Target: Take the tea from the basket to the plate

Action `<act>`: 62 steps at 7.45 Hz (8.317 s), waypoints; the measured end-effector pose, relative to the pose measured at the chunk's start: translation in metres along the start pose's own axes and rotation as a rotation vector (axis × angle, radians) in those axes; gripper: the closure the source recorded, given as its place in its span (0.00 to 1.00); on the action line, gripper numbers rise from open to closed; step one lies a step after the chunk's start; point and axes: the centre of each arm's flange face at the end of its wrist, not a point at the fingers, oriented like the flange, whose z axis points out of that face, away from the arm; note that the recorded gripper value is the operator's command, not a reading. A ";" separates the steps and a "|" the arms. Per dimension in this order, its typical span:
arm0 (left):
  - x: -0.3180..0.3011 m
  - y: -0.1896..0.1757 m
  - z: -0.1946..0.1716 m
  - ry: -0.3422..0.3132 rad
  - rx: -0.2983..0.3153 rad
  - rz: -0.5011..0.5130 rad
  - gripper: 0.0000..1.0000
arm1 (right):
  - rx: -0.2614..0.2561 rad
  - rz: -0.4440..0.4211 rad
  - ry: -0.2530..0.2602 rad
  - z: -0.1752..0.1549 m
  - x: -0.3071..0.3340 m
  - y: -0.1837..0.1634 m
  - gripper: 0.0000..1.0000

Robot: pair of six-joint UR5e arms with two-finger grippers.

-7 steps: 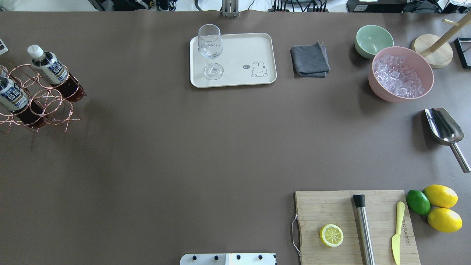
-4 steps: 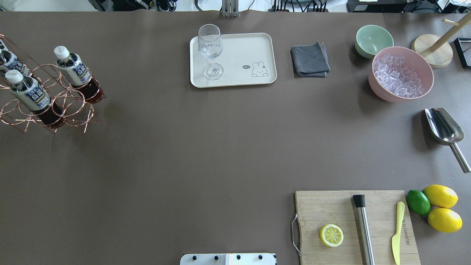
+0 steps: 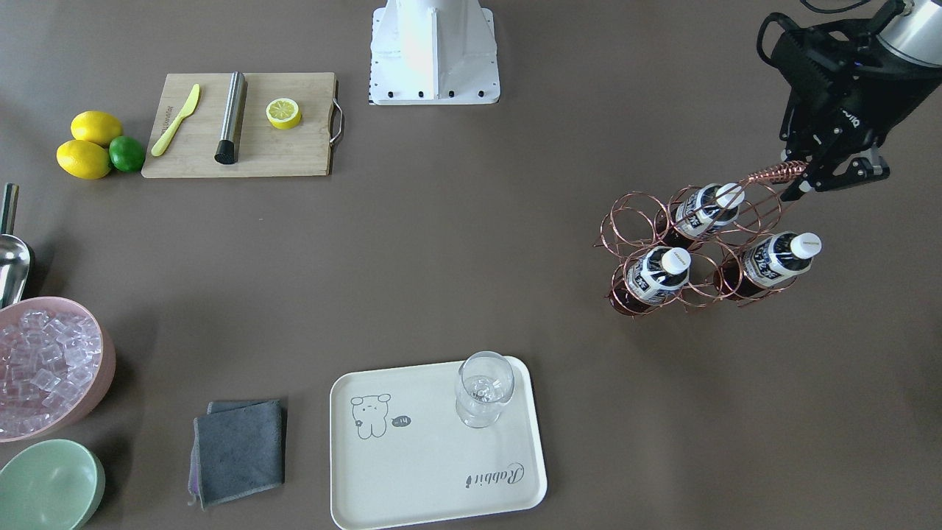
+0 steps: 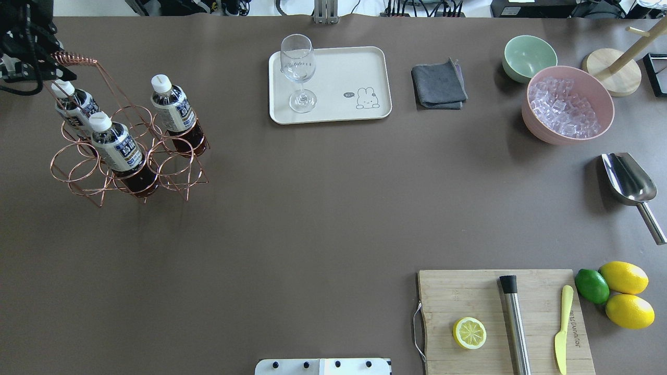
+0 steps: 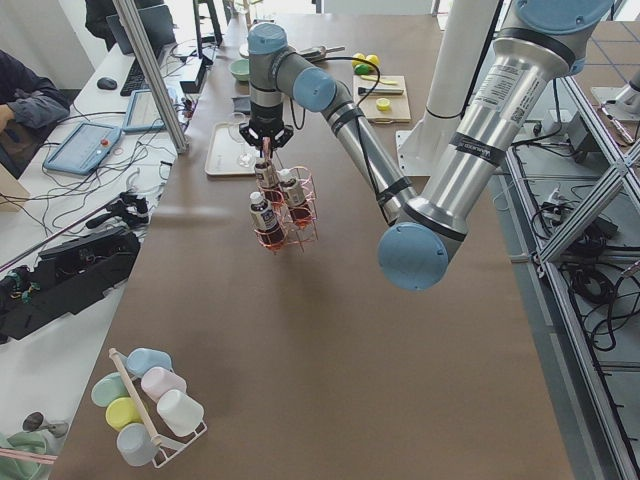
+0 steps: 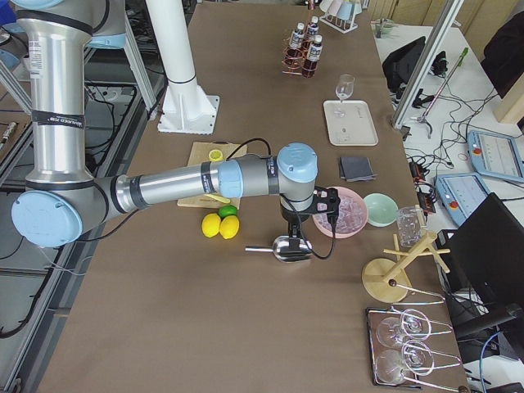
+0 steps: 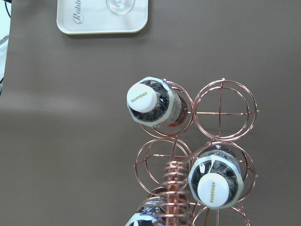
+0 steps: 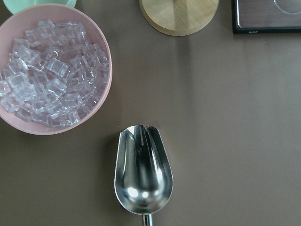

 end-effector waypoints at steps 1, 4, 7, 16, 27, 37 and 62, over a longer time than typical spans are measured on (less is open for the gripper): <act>0.015 -0.026 0.000 -0.010 0.009 -0.029 1.00 | 0.029 -0.036 -0.026 -0.003 -0.007 -0.004 0.00; 0.063 -0.098 0.005 0.005 0.057 -0.122 1.00 | 0.138 -0.247 -0.150 -0.004 -0.057 -0.014 0.00; 0.101 -0.166 0.011 0.015 0.090 -0.158 1.00 | 0.212 -0.443 -0.225 0.001 -0.139 -0.030 0.00; 0.207 -0.305 0.053 0.023 0.121 -0.115 1.00 | 0.719 -0.705 -0.596 0.068 -0.405 0.031 0.00; 0.217 -0.273 0.045 0.024 0.130 -0.130 1.00 | 0.832 -0.702 -0.637 0.131 -0.573 0.131 0.00; 0.218 -0.267 0.048 0.025 0.120 -0.130 1.00 | 0.893 -0.849 -0.481 0.141 -0.604 0.138 0.60; 0.222 -0.239 0.054 0.081 0.101 -0.144 0.01 | 0.950 -0.627 -0.397 0.000 -0.604 -0.067 1.00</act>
